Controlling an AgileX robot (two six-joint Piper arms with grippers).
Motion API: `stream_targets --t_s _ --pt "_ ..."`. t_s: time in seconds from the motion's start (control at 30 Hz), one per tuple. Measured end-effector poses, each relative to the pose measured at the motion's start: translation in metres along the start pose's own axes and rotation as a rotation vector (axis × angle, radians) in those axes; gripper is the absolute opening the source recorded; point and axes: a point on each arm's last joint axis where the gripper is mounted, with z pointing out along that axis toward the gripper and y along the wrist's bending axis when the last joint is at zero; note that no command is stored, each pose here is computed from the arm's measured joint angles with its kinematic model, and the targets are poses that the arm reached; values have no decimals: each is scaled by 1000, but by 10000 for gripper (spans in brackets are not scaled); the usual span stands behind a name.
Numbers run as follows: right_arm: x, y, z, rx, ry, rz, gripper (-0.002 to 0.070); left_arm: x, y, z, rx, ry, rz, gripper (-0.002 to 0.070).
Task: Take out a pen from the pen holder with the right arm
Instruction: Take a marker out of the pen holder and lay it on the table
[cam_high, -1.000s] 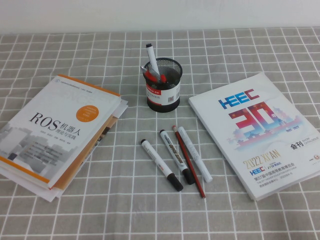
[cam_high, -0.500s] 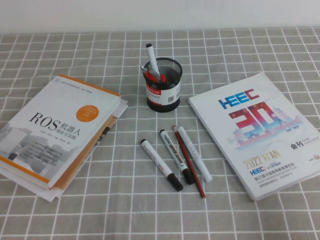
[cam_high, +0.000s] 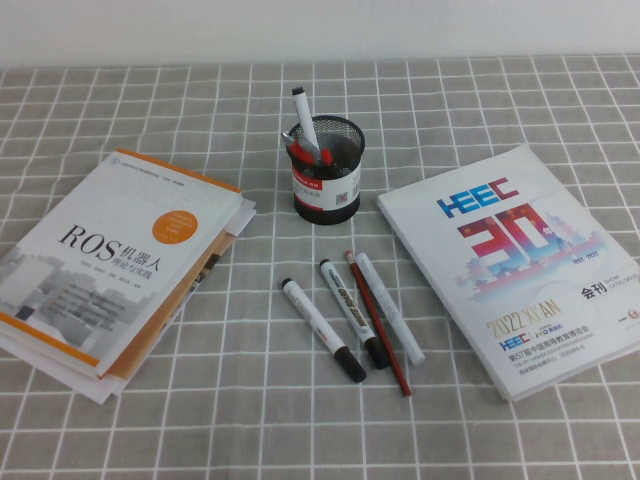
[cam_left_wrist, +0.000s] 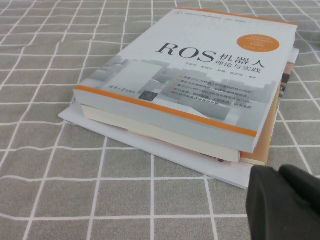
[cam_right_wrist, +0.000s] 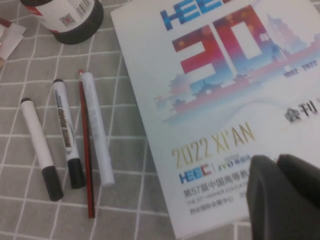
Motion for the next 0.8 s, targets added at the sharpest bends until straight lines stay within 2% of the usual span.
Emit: stream_targets --t_s 0.17,0.33,0.5,0.63,0.8 --pt "-32 27 48 -80 45 -113 -12 0 0 0 0 0 0 -3" --pt "-47 79 95 -171 -6 -282 -12 0 0 0 0 0 0 -3" --pt "-50 118 120 -199 -111 -449 0 0 0 0 0 0 0 -3" --pt "-49 129 134 -181 -219 -489 77 0 0 0 0 0 0 -3" --pt "-52 133 155 -205 -360 -442 268 0 0 0 0 0 0 -3"
